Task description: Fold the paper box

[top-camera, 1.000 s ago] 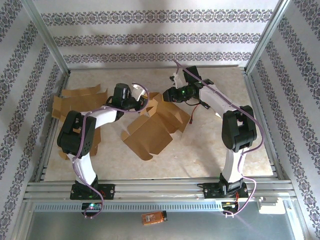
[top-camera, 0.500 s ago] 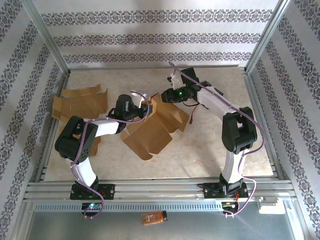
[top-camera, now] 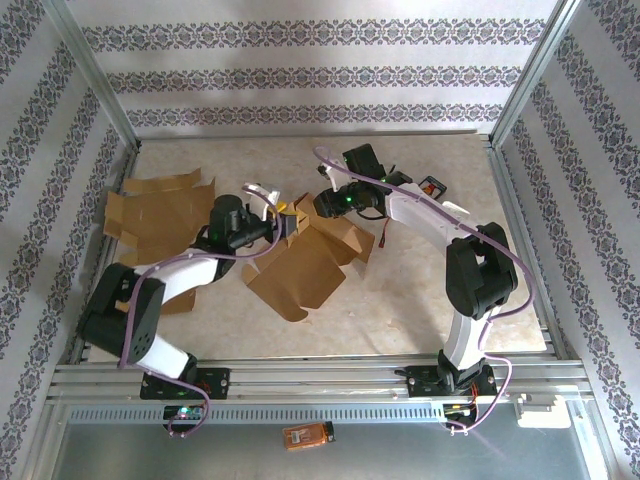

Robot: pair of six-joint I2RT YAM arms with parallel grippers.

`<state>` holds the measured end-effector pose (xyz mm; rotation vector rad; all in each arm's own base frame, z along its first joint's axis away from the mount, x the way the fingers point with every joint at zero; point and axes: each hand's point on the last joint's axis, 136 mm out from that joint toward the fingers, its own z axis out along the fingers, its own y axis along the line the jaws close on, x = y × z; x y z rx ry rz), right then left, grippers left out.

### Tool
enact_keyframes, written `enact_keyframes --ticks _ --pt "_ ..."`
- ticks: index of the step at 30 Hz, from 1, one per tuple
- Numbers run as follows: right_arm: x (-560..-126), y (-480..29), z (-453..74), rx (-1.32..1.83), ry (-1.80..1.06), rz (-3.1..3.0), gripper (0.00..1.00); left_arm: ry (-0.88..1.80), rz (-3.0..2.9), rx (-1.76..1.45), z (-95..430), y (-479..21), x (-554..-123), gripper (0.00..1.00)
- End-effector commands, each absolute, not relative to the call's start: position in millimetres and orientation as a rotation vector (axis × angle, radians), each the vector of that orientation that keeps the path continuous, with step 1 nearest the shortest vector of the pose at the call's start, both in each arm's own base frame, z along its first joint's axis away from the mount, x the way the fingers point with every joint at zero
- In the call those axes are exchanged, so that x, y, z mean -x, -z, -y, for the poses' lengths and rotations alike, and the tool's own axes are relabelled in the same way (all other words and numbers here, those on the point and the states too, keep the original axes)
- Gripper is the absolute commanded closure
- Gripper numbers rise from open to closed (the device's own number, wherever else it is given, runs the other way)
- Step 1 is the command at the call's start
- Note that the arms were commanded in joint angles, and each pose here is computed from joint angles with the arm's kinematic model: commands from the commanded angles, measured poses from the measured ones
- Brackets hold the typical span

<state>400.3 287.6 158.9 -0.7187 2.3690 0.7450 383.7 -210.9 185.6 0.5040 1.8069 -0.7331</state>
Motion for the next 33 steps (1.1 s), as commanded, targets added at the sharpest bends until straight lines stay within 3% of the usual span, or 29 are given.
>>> enact_keyframes --ticks 1,5,8,13,20,30,33 --pt "-396 -147 -278 0.745 -0.677 -2.400 0.69 0.711 -1.777 -0.473 188 -209 -377 0.47" --pt "-397 -147 -280 0.748 -0.688 -2.401 0.69 0.459 -1.908 -0.377 134 -198 -397 0.47" --pt "-397 -147 -282 0.744 -0.716 -2.404 0.68 0.321 -2.009 -0.522 126 -169 -403 0.50" --pt "-400 -148 -281 0.714 -0.756 -2.416 0.67 0.537 -1.909 -0.887 171 -152 -381 0.53" --pt "-401 -151 -281 0.691 -0.853 -2.432 0.66 0.645 -1.883 -0.983 191 -138 -400 0.55" --pt "-402 -153 -285 0.688 -0.911 -2.432 0.65 0.784 -1.868 -1.105 214 -132 -409 0.72" --pt "-402 -153 -285 0.690 -0.911 -2.432 0.65 0.817 -1.847 -1.173 223 -132 -400 0.73"
